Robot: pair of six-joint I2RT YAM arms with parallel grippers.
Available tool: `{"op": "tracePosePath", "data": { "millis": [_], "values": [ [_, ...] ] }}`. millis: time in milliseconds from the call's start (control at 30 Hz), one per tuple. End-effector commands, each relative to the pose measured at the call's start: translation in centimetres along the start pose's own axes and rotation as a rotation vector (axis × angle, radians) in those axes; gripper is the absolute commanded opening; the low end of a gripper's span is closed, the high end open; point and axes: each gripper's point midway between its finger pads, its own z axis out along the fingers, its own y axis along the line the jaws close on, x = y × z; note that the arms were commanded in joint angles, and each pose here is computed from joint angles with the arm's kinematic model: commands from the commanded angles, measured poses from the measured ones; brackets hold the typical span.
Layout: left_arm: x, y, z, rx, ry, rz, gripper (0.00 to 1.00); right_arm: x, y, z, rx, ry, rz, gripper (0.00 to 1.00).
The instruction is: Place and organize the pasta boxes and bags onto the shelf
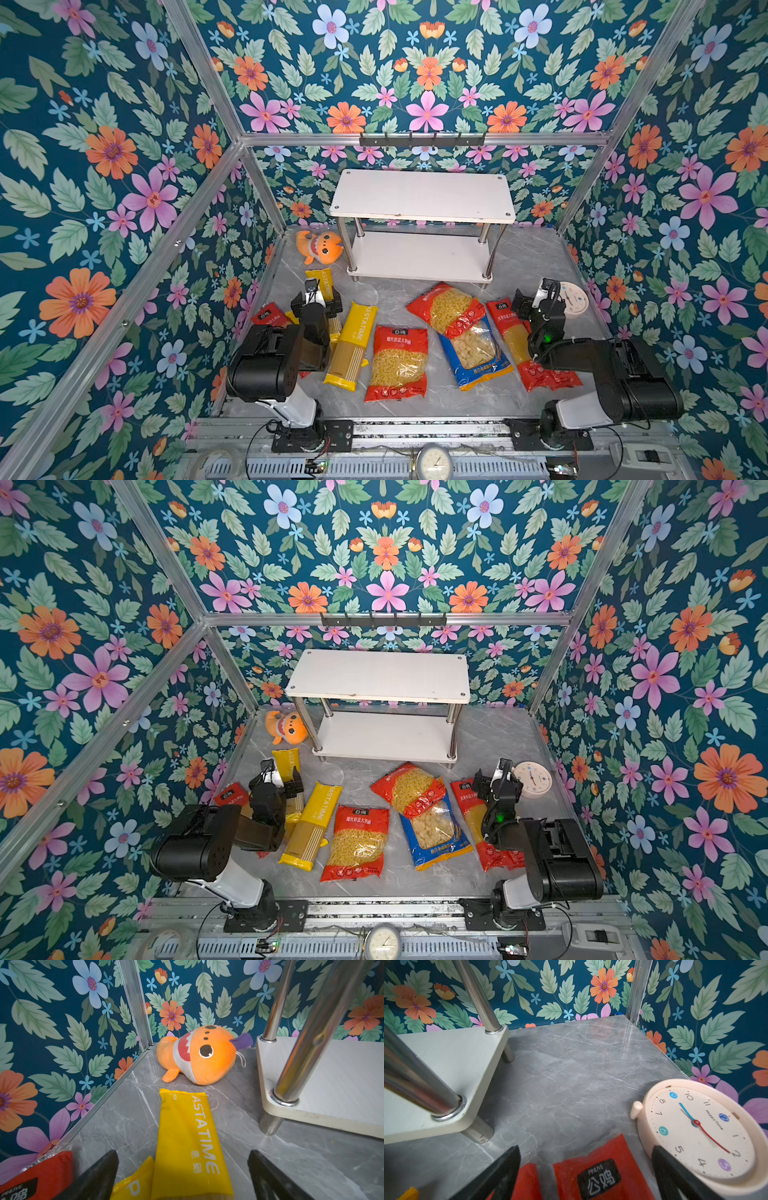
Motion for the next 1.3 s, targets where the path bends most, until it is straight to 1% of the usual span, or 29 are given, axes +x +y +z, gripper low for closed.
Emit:
{"op": "tracePosePath", "data": {
  "millis": [0, 1267],
  "values": [
    [-0.49, -0.03, 0.01, 0.003, -0.019, -0.004, 1.00, -0.47, 0.01, 0.08, 0.002, -0.016, 0.003, 0.99],
    [-0.46, 0.04, 0.17, 0.007, -0.014, -0.009, 1.00, -0.45, 0.07, 0.06, 0.002, -0.017, -0.001, 0.99]
  ]
}}
